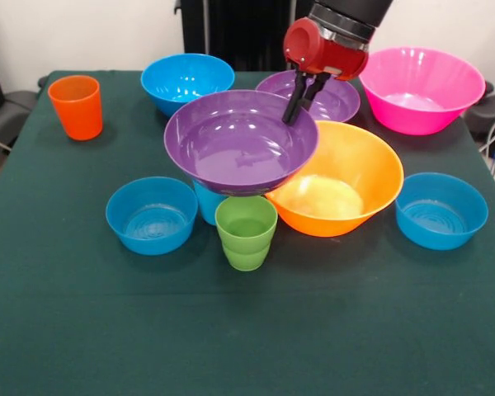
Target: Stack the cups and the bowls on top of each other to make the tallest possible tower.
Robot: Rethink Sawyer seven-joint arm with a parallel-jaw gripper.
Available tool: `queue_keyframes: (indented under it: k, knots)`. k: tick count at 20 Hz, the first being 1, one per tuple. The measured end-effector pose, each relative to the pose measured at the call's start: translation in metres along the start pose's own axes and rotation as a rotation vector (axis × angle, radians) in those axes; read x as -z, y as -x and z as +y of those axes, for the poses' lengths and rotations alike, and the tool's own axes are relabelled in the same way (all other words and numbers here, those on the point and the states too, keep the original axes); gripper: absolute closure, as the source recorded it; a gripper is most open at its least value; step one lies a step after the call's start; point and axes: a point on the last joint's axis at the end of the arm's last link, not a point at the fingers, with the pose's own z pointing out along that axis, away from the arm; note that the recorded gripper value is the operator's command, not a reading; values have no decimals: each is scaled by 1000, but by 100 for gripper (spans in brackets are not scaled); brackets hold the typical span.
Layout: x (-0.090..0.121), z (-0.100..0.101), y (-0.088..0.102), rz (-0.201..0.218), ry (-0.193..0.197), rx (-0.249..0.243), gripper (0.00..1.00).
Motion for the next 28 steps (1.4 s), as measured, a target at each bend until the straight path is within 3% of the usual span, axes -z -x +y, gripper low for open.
queue_keyframes:
  k: [10,28]
  knots:
    - [1,8,9,-2,-19,19,100]
    - [-1,9,16,1,-4,-30,100]
